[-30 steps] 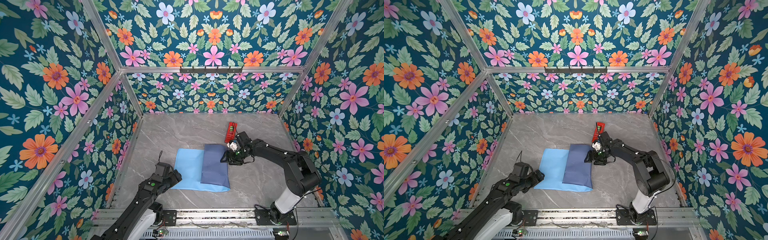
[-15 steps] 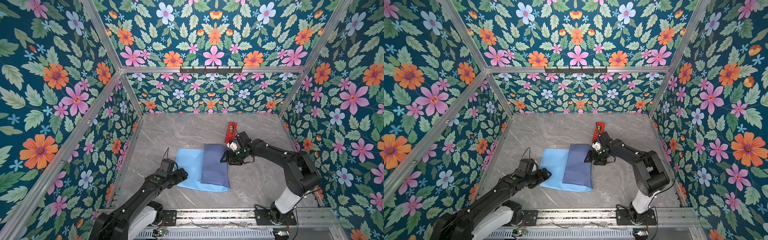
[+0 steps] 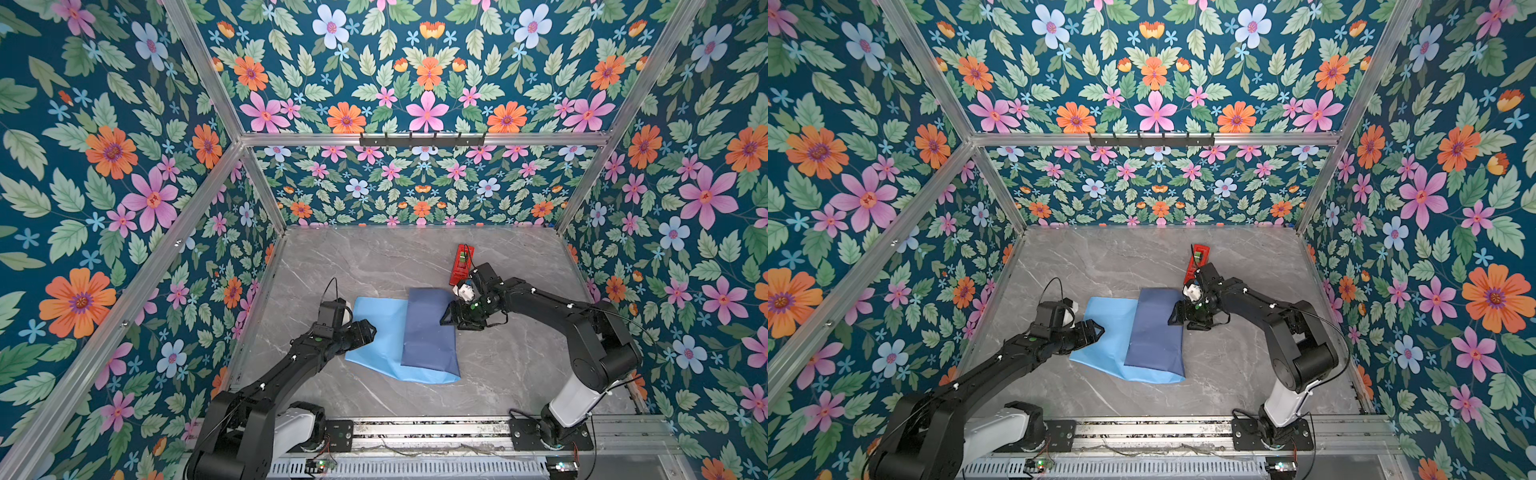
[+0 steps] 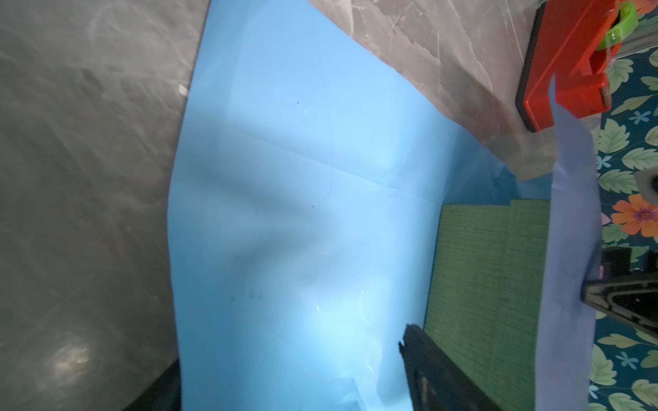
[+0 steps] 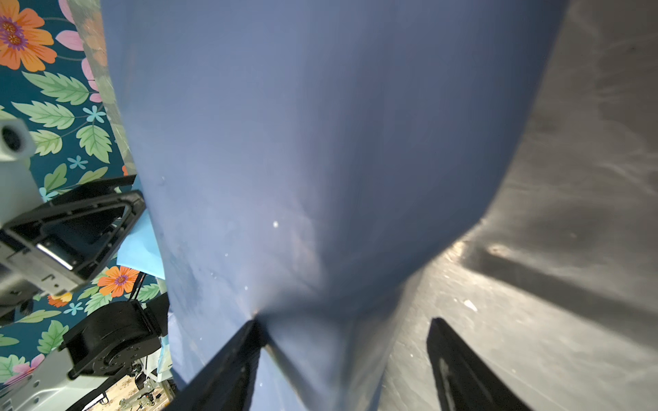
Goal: Wrap the gift box in paper
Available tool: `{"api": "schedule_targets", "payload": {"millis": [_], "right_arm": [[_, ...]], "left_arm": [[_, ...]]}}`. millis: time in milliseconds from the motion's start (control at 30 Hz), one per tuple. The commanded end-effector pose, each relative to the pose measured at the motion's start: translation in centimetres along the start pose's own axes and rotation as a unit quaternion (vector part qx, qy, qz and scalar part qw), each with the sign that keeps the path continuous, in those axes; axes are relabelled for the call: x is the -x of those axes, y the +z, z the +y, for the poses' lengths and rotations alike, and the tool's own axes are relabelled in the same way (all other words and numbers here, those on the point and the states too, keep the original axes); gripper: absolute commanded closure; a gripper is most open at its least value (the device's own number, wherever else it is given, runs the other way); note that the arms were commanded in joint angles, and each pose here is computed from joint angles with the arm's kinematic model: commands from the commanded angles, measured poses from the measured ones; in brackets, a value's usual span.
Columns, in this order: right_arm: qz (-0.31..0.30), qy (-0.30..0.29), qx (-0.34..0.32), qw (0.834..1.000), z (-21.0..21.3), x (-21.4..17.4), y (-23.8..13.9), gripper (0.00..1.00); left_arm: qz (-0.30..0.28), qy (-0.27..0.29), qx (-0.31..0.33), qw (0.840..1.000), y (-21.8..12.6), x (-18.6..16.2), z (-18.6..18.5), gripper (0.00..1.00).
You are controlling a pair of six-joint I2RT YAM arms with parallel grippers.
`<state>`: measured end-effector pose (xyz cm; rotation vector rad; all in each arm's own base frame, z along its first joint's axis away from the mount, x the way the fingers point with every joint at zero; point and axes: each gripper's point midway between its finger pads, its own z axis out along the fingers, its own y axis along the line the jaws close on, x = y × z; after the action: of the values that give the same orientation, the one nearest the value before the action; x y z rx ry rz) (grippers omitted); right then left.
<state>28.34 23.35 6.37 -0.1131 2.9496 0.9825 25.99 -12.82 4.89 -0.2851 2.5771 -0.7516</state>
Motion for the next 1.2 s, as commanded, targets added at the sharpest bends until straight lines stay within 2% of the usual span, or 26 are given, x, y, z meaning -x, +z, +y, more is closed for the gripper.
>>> {"api": "schedule_targets", "payload": {"millis": [0,133,267,367,567,867,1100,1167], "right_arm": [[0.021,0.021,-0.070,0.997,-2.9,-1.4,0.4,0.26],[0.022,0.020,-0.070,0.997,-2.8,-1.3,0.4,0.26],[0.022,0.021,-0.070,0.997,-2.8,-1.2,0.5,0.26],[0.024,0.020,-0.070,0.997,-2.9,-1.2,0.6,0.26],[0.025,0.019,-0.070,0.997,-2.8,-1.2,0.6,0.26],[0.027,0.019,-0.074,0.997,-3.0,-1.3,0.5,0.24],[0.040,0.006,-0.080,0.996,-3.0,-1.4,0.5,0.20],[0.041,0.002,-0.082,0.996,-3.1,-1.4,0.4,0.20]], "left_arm": [[0.013,-0.008,-0.041,0.999,0.5,0.6,-0.7,0.21],[0.013,-0.027,-0.061,0.998,0.6,1.5,-0.3,0.23],[-0.005,-0.035,-0.089,0.995,0.4,2.9,-0.7,0.31],[-0.006,-0.032,-0.100,0.994,0.6,3.3,-1.1,0.41],[-0.008,-0.021,-0.078,0.997,1.0,3.9,-0.5,0.62],[-0.020,0.005,-0.078,0.997,0.1,4.8,-1.3,0.90],[-0.029,0.025,-0.080,0.996,-0.5,5.0,-2.3,1.00],[-0.026,0.030,-0.081,0.996,-0.5,4.9,-2.5,1.00]]}}
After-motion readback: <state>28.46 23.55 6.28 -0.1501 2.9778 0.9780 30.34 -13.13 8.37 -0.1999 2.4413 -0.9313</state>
